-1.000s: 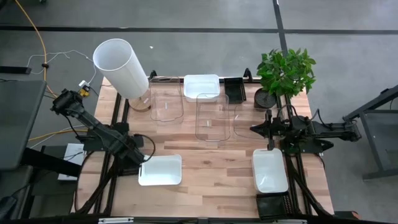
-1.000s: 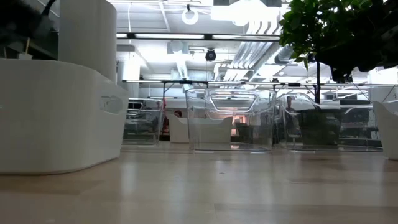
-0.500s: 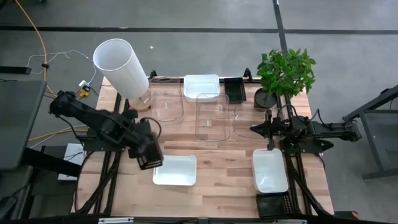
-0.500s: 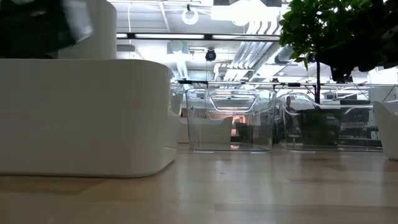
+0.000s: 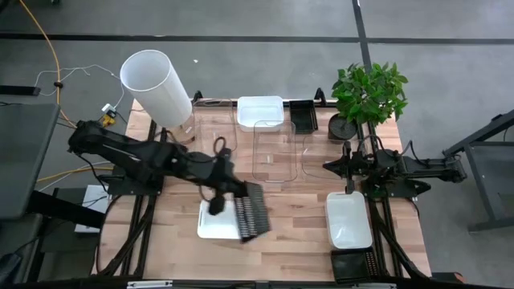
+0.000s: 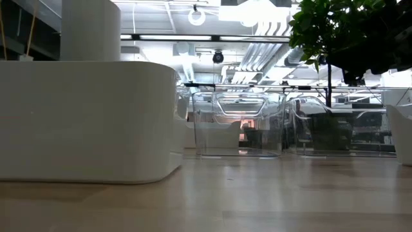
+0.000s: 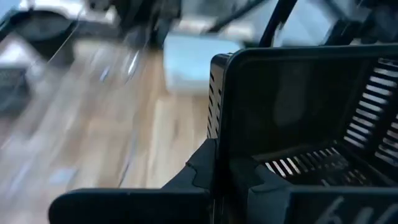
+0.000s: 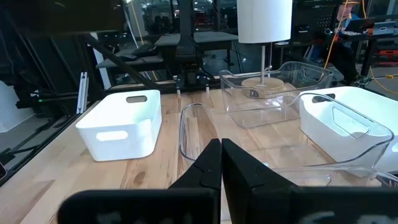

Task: Stack baskets by color
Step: Stack the bottom left black bin on top of the bottom right black bin

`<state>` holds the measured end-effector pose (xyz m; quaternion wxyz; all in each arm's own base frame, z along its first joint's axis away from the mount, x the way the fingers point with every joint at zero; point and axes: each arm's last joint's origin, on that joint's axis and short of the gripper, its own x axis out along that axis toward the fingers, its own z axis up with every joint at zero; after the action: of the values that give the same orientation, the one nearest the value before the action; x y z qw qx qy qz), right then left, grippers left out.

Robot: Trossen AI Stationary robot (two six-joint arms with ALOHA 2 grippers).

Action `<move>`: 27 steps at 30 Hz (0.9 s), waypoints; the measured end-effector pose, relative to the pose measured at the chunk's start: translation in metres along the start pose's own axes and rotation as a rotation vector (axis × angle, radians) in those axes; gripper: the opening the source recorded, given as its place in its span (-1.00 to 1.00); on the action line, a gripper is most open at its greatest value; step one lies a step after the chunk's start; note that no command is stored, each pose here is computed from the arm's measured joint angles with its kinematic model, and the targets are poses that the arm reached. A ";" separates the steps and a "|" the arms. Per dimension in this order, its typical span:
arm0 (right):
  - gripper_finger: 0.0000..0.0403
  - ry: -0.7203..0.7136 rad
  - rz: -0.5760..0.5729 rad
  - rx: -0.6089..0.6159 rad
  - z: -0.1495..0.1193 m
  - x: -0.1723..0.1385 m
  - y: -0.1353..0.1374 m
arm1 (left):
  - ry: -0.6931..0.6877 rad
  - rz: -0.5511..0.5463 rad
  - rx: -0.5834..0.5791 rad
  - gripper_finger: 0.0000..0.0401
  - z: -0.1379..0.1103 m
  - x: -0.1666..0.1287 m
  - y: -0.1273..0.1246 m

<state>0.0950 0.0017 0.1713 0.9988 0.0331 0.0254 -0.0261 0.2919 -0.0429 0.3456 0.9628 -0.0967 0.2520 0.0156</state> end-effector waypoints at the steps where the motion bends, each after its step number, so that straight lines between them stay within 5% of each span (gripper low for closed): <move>1: -1.00 0.001 0.000 0.000 0.000 0.000 0.000 | -0.017 -0.012 -0.017 -1.00 -0.002 0.011 0.001; 11: -1.00 0.013 0.000 -0.001 -0.001 0.001 0.000 | -0.121 -0.309 -0.274 -1.00 -0.035 0.134 -0.025; 16: -1.00 0.019 -0.001 -0.002 -0.001 0.001 0.000 | -0.165 -0.337 -0.346 -1.00 -0.040 0.168 -0.031; 21: -1.00 0.018 -0.001 -0.002 -0.001 0.001 0.000 | -0.150 -0.364 -0.289 -1.00 -0.029 0.177 -0.041; 24: -1.00 0.019 -0.001 -0.002 -0.001 0.001 0.000 | -0.131 -0.304 -0.205 -1.00 -0.027 0.168 -0.044; 27: -1.00 0.019 -0.001 -0.002 -0.001 0.001 0.000 | -0.105 -0.070 -0.124 -1.00 -0.029 0.158 -0.038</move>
<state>0.0963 0.0018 0.1699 0.9985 0.0323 0.0349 -0.0262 0.4190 -0.0890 0.2509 0.9667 -0.1641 0.1962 0.0026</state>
